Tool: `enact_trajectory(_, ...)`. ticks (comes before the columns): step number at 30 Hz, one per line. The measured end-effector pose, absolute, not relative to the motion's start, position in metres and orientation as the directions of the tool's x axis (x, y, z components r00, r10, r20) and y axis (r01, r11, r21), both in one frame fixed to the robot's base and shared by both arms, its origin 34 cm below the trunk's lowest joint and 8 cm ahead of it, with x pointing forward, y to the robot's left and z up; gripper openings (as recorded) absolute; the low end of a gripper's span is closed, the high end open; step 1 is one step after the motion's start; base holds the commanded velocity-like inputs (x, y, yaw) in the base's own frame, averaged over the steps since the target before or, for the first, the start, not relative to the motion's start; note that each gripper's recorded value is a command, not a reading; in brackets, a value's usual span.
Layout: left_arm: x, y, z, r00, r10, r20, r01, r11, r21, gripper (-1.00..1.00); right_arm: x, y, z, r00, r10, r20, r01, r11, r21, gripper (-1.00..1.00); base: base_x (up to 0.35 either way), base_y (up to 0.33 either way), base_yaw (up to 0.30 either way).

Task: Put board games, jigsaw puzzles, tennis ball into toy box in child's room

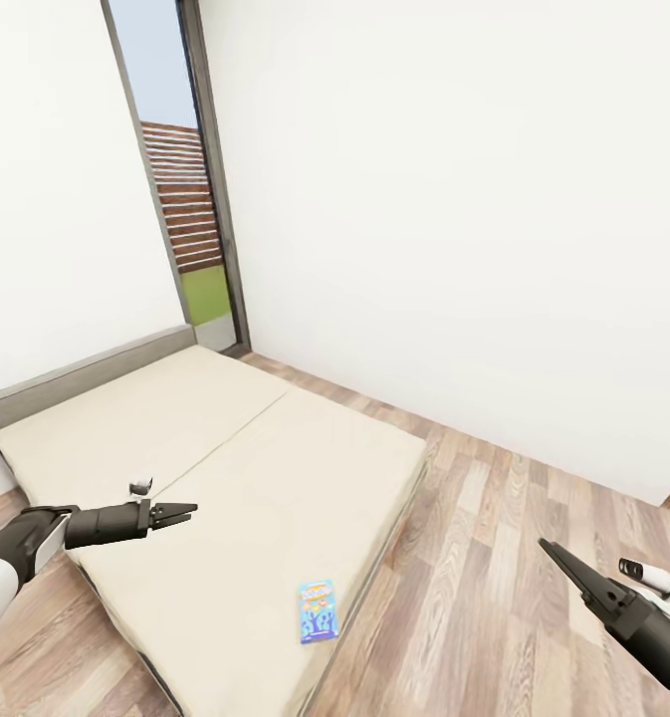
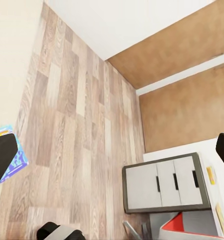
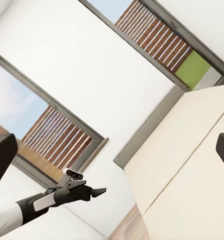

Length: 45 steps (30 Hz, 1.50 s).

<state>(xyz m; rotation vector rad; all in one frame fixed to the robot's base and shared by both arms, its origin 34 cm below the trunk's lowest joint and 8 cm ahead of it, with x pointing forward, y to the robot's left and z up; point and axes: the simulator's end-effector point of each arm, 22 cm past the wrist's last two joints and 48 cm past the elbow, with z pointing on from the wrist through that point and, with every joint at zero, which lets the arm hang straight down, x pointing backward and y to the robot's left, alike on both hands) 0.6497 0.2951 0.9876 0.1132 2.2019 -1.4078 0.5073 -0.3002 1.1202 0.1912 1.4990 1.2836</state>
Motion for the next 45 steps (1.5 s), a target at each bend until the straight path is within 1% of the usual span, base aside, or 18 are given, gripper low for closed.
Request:
enact_trajectory(26,0.6497,0.2950,0.9876,-0.862,-0.202,-0.466,0.338,0.456,-0.823,1.00,0.5072,-0.3004,1.1204,-0.387,0.696,-0.605,-0.492,0.400,0.774,1.00,0.031,-0.006,0.006)
enact_trajectory(35,0.6497,0.2950,0.9878,-0.861,-0.202,-0.466,0.338,0.456,-0.823,1.00,0.5072,-0.3003,1.1205,-0.387,0.695,-0.606,-0.492,0.400,0.773,1.00,0.054,-0.096,0.000)
enact_trajectory(45,0.6497,0.2950,0.9877,-0.861,-0.202,-0.466,0.339,0.456,-0.823,1.00,0.5072,-0.3005,1.1206,-0.386,0.695,-0.606,-0.492,0.400,0.773,1.00,0.011,-0.020,0.000)
